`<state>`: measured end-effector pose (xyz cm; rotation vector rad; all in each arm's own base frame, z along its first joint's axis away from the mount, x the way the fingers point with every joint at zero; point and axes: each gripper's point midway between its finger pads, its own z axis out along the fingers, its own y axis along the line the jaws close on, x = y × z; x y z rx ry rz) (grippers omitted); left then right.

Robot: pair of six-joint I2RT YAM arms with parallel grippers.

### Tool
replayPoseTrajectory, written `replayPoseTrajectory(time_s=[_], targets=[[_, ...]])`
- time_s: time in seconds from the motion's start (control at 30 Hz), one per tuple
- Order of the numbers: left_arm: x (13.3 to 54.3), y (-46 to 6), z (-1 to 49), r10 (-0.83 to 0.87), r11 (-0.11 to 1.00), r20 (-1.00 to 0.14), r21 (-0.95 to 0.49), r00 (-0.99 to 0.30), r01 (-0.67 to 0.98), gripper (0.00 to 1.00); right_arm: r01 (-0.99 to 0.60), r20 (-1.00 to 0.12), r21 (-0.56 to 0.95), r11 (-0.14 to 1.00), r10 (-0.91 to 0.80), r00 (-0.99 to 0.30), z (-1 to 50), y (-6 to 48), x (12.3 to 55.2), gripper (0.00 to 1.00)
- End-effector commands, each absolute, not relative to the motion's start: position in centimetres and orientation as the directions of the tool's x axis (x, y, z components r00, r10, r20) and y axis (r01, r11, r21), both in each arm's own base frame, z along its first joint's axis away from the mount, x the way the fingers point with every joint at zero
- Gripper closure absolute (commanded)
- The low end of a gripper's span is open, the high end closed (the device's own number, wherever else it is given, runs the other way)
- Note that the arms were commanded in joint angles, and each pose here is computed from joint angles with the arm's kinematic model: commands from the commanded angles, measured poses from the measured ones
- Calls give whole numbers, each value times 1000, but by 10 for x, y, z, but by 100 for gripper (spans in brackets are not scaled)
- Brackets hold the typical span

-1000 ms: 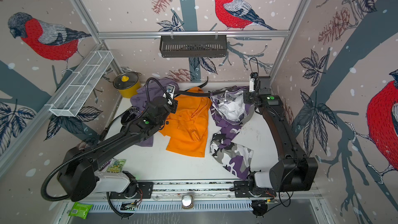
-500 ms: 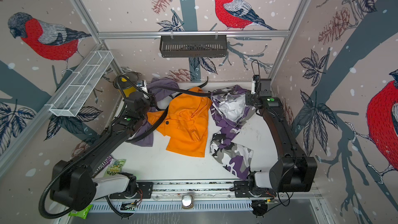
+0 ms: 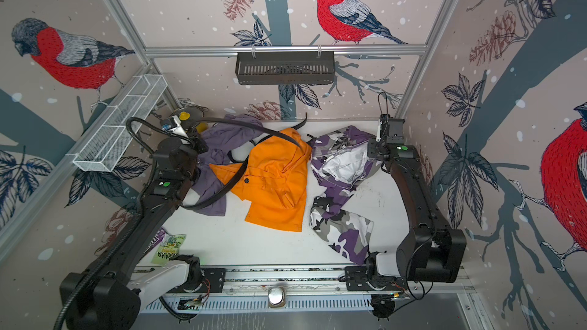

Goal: Remove the belt from the trousers

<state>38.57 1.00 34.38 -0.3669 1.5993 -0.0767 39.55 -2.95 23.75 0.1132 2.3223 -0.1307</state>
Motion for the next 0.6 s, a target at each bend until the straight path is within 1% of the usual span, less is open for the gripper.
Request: replayPoseTrajectory(time_s=[0.0,0.13,0.2,0.27,0.3,0.37,0.4,0.5,0.57], targets=[[377,27,371,-333,916,-938,-345,91,-205,100,155,-752,-56,986,60,-657,243,-37,397,63],[371,31,385,-318,918,-939,-339,129,-207,100,150,-749,-41,988,69,-659,240,-36,399,62],[376,22,391,-318,929,-941,-334,120,-158,100,129,-746,-23,991,68,-662,238,-30,400,60],[381,8,399,-303,947,-946,-312,113,-73,100,99,-744,-6,995,61,-666,238,-21,402,56],[384,-3,405,-285,957,-951,-288,119,-12,100,78,-740,6,997,56,-670,237,-16,403,52],[391,-13,414,-289,957,-950,-285,116,47,100,45,-735,21,999,46,-677,238,-6,404,44],[397,-17,420,-292,956,-951,-287,105,61,100,33,-733,18,999,36,-679,240,-1,403,37],[421,-26,415,-281,957,-959,-278,30,84,100,6,-738,-2,1000,2,-674,251,12,400,19],[439,-30,401,-262,962,-965,-264,-34,76,100,-6,-746,-16,1000,-16,-666,260,18,397,13]])
